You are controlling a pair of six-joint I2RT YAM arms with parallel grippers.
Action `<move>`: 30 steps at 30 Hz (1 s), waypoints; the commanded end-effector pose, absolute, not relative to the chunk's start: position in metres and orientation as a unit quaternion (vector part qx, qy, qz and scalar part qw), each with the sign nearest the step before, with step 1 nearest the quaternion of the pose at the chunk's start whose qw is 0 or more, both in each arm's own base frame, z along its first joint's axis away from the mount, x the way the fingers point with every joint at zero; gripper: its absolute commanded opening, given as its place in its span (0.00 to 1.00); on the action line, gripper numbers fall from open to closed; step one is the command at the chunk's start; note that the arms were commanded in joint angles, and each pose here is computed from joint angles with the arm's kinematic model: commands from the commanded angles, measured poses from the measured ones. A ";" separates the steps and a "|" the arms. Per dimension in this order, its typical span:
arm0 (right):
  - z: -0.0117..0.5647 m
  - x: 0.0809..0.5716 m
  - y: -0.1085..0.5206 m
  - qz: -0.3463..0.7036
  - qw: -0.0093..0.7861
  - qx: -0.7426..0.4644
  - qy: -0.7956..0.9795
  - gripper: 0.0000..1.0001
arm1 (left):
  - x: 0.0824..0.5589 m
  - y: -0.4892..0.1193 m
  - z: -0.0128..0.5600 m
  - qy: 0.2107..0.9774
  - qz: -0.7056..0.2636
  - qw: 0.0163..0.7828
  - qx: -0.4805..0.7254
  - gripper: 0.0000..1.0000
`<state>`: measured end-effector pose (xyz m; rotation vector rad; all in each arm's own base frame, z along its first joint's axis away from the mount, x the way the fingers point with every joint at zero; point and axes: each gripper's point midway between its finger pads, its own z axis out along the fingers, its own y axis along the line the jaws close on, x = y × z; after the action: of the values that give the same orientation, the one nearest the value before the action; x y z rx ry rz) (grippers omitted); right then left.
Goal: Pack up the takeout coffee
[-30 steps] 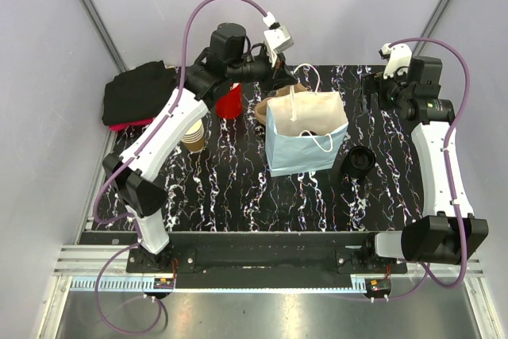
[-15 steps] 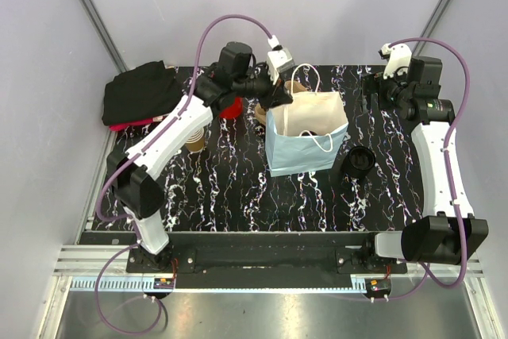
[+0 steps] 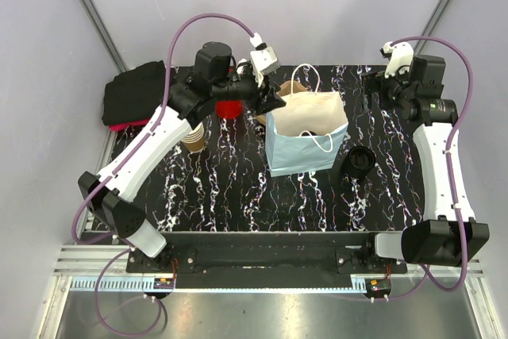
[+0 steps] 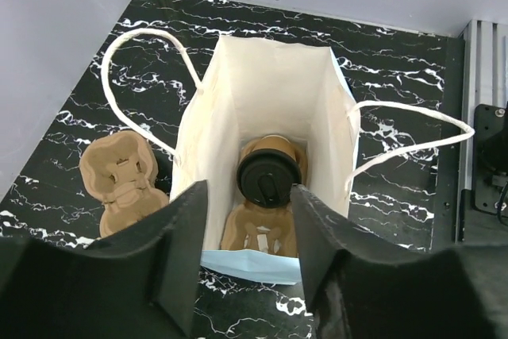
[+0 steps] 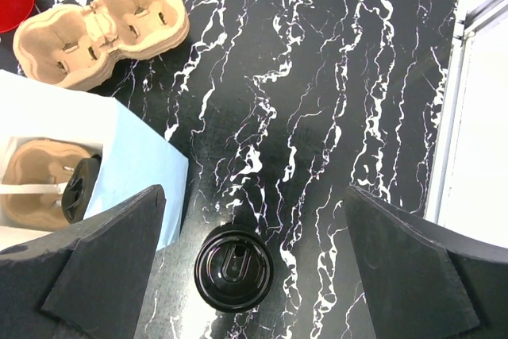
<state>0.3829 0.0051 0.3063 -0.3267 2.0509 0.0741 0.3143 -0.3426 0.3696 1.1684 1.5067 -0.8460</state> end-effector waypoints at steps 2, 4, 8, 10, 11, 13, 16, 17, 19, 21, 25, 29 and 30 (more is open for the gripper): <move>0.342 0.375 0.008 0.028 0.542 -0.153 0.826 1.00 | 0.318 -0.330 0.413 0.602 -0.345 0.549 0.465 0.63; 0.346 0.373 0.008 0.022 0.544 -0.159 0.823 1.00 | 0.319 -0.321 0.424 0.602 -0.348 0.557 0.455 0.84; 0.349 0.369 0.009 0.022 0.543 -0.168 0.822 1.00 | 0.329 -0.294 0.446 0.604 -0.343 0.580 0.425 0.99; 0.353 0.368 0.010 0.024 0.545 -0.174 0.820 1.00 | 0.332 -0.279 0.454 0.607 -0.334 0.592 0.412 0.99; 0.354 0.366 0.012 0.027 0.545 -0.177 0.819 1.00 | 0.333 -0.273 0.456 0.611 -0.333 0.594 0.404 0.99; 0.362 0.363 0.014 0.028 0.551 -0.182 0.814 1.00 | 0.338 -0.256 0.461 0.617 -0.322 0.604 0.388 0.99; 0.373 0.358 0.016 0.026 0.561 -0.189 0.805 0.99 | 0.344 -0.231 0.466 0.632 -0.302 0.620 0.353 0.99; 0.378 0.356 0.016 0.025 0.566 -0.192 0.801 1.00 | 0.345 -0.224 0.471 0.638 -0.294 0.628 0.336 0.99; 0.387 0.351 0.016 0.018 0.577 -0.198 0.792 1.00 | 0.357 -0.202 0.466 0.667 -0.247 0.639 0.294 0.99; 0.395 0.348 0.016 0.014 0.582 -0.204 0.787 1.00 | 0.359 -0.185 0.465 0.684 -0.216 0.643 0.268 0.99; 0.405 0.342 0.018 0.015 0.582 -0.211 0.785 1.00 | 0.360 -0.146 0.458 0.708 -0.172 0.646 0.229 0.99; 0.415 0.336 0.024 0.024 0.586 -0.226 0.778 1.00 | 0.356 -0.113 0.461 0.715 -0.157 0.652 0.199 0.99; 0.416 0.337 0.024 0.025 0.586 -0.226 0.778 1.00 | 0.357 -0.109 0.461 0.716 -0.157 0.652 0.195 0.99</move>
<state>0.3469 0.0185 0.3963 -0.4846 1.8604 0.0458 0.3585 -0.1388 0.4565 0.5367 1.6112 -0.4121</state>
